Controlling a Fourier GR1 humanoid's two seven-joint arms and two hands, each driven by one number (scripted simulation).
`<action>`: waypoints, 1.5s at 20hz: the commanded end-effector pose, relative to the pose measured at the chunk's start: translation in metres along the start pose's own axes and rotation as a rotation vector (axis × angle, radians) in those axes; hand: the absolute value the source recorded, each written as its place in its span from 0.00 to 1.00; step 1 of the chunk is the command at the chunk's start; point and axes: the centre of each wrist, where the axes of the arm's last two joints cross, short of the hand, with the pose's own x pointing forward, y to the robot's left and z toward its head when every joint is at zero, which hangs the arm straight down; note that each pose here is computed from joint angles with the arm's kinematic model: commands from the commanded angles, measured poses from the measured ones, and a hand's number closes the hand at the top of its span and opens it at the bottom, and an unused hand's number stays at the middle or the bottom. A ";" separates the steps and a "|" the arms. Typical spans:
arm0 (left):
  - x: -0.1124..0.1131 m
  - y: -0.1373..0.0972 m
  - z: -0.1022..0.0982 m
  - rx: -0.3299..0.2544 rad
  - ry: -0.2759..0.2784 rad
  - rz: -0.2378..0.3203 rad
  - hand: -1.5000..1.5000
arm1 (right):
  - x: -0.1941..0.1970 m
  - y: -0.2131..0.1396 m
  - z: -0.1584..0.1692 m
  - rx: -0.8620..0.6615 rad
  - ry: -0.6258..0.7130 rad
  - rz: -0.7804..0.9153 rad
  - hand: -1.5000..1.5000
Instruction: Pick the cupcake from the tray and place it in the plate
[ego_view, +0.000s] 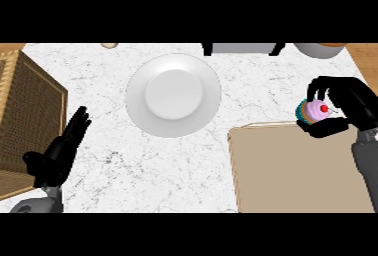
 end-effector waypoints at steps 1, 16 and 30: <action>0.002 0.000 -0.002 0.008 -0.005 -0.007 0.50 | 0.021 -0.041 -0.002 -0.121 -0.081 -0.036 1.00; -0.010 -0.006 -0.009 0.008 -0.024 -0.021 0.50 | 0.141 -0.037 -0.056 -0.178 -0.184 -0.099 1.00; 0.010 -0.008 0.000 -0.039 -0.010 0.010 0.50 | 0.240 0.054 -0.107 -0.047 -0.219 -0.177 1.00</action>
